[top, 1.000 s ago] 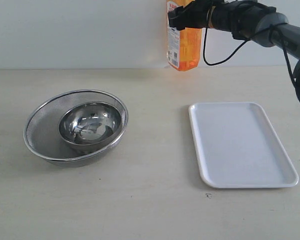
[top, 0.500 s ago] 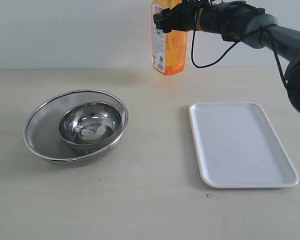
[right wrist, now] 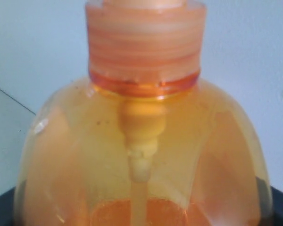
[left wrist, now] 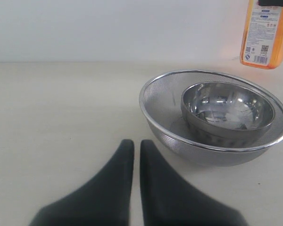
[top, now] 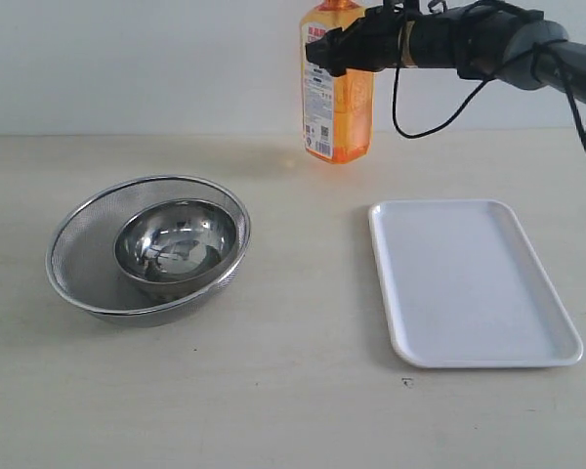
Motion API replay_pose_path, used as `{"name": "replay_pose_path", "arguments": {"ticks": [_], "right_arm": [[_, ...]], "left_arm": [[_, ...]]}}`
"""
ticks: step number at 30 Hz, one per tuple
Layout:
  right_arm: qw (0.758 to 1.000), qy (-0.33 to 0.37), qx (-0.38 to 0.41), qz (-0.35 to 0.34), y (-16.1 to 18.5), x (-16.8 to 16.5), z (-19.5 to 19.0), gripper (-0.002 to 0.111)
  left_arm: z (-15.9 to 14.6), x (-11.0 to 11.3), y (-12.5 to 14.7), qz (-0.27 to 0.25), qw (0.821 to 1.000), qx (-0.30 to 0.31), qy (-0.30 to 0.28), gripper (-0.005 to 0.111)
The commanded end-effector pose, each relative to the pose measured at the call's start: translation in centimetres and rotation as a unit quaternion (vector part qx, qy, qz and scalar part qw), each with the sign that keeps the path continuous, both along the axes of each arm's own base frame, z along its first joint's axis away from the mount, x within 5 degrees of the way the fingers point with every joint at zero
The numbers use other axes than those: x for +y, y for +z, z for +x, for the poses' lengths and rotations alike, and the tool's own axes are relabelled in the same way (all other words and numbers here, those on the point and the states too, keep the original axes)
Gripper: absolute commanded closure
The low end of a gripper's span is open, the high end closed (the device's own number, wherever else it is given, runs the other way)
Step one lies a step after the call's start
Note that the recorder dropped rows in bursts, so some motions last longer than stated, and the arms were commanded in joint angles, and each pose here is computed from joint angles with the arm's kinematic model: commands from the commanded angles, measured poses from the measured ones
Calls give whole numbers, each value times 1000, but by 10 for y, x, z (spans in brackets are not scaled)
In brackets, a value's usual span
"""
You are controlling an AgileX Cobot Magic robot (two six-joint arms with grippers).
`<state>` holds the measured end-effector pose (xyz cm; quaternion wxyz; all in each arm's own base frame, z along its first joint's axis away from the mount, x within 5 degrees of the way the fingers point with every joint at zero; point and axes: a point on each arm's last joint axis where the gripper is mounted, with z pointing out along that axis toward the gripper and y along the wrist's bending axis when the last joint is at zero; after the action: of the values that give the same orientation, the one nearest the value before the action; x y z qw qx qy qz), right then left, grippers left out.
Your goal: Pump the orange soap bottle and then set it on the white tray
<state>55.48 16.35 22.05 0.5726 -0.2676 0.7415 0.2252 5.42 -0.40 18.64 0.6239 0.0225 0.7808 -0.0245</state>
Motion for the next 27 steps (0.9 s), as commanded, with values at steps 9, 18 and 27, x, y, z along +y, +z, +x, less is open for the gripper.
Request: {"name": "replay_pose_path", "arguments": {"ticks": [9, 18, 27], "right_arm": [[997, 76, 6, 16, 35, -5, -28, 108], [995, 97, 17, -20, 45, -12, -66, 108], [992, 109, 49, -26, 48, -13, -106, 108]], "left_arm": [[0, 0, -1, -8, 1000, -1, 2, 102], [0, 0, -1, -8, 1000, -1, 2, 102], [0, 0, -1, -8, 1000, -1, 2, 102]]}}
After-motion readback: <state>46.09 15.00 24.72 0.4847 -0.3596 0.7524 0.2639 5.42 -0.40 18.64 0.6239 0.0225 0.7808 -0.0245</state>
